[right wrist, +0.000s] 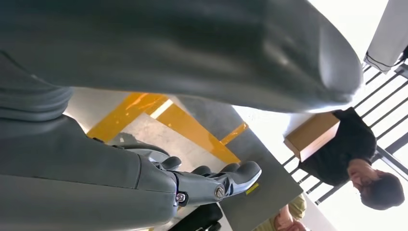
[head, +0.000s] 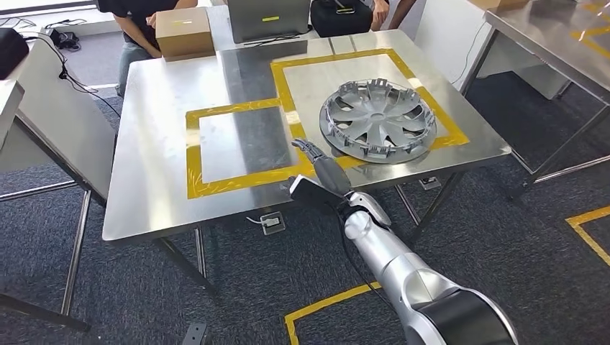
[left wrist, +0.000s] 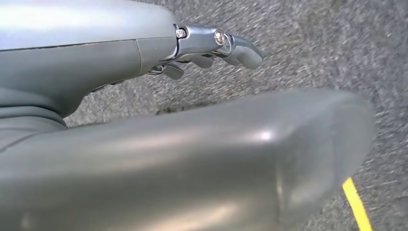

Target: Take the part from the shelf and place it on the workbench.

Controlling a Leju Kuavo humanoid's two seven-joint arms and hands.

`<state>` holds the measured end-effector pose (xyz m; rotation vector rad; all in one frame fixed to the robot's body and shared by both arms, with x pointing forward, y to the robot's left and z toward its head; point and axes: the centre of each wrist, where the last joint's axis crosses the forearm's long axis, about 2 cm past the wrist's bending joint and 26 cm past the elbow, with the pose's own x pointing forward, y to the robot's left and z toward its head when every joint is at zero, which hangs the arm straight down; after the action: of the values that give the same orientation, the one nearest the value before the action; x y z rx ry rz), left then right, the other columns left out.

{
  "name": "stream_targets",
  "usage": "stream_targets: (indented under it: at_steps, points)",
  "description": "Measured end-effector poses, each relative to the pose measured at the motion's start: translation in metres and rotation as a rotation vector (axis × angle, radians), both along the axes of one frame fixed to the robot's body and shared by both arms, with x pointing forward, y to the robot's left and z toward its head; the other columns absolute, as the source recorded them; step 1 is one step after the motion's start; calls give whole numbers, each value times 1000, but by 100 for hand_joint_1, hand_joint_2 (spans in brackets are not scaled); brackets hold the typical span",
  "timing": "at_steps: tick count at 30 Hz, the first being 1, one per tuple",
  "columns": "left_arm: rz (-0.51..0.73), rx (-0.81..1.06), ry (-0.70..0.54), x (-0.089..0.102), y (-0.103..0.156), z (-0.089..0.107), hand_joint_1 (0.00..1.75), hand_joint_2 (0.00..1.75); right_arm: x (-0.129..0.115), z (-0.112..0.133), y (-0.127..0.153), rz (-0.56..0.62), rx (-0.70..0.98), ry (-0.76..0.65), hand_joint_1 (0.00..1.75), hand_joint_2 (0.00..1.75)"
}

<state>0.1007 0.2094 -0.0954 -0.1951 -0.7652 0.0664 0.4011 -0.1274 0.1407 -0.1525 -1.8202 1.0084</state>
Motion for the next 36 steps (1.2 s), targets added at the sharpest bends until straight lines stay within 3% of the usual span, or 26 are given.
stream_targets:
  at_steps: [36]
  points:
    - [-1,-1,5,-1,0,0,0,0,3,-5,-16,-41,-38,-1,0,0]
